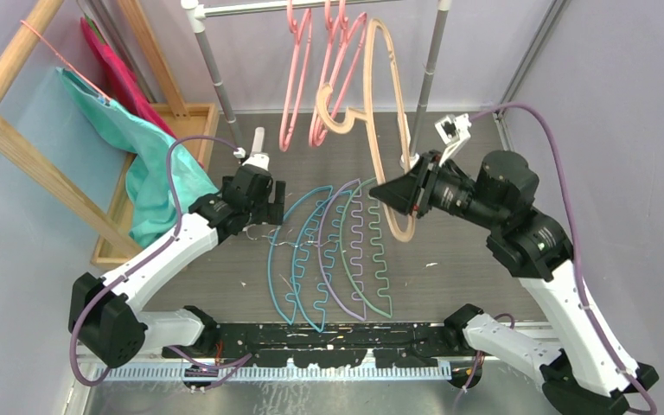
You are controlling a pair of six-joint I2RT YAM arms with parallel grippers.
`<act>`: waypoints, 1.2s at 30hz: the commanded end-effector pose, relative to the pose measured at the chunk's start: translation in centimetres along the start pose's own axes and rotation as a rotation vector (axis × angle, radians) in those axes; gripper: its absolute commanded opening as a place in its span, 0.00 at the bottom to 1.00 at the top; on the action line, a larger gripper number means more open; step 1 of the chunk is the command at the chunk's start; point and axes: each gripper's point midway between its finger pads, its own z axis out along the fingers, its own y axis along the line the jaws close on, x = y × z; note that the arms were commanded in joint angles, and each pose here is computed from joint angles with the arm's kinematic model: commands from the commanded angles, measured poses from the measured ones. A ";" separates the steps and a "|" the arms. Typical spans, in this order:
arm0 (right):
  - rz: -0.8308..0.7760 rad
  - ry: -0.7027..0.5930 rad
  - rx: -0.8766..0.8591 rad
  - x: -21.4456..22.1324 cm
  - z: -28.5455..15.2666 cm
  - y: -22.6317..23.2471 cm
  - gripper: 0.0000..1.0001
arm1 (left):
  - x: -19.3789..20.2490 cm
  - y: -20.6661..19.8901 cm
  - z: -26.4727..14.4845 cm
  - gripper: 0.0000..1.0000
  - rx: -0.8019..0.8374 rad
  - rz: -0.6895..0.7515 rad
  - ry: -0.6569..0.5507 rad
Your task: Organize the hangers
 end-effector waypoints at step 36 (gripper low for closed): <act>0.372 -0.266 -0.454 -17.6 5.9 -2.2 0.04 | -2.0 1.3 -2.0 0.98 -0.021 -0.010 -0.089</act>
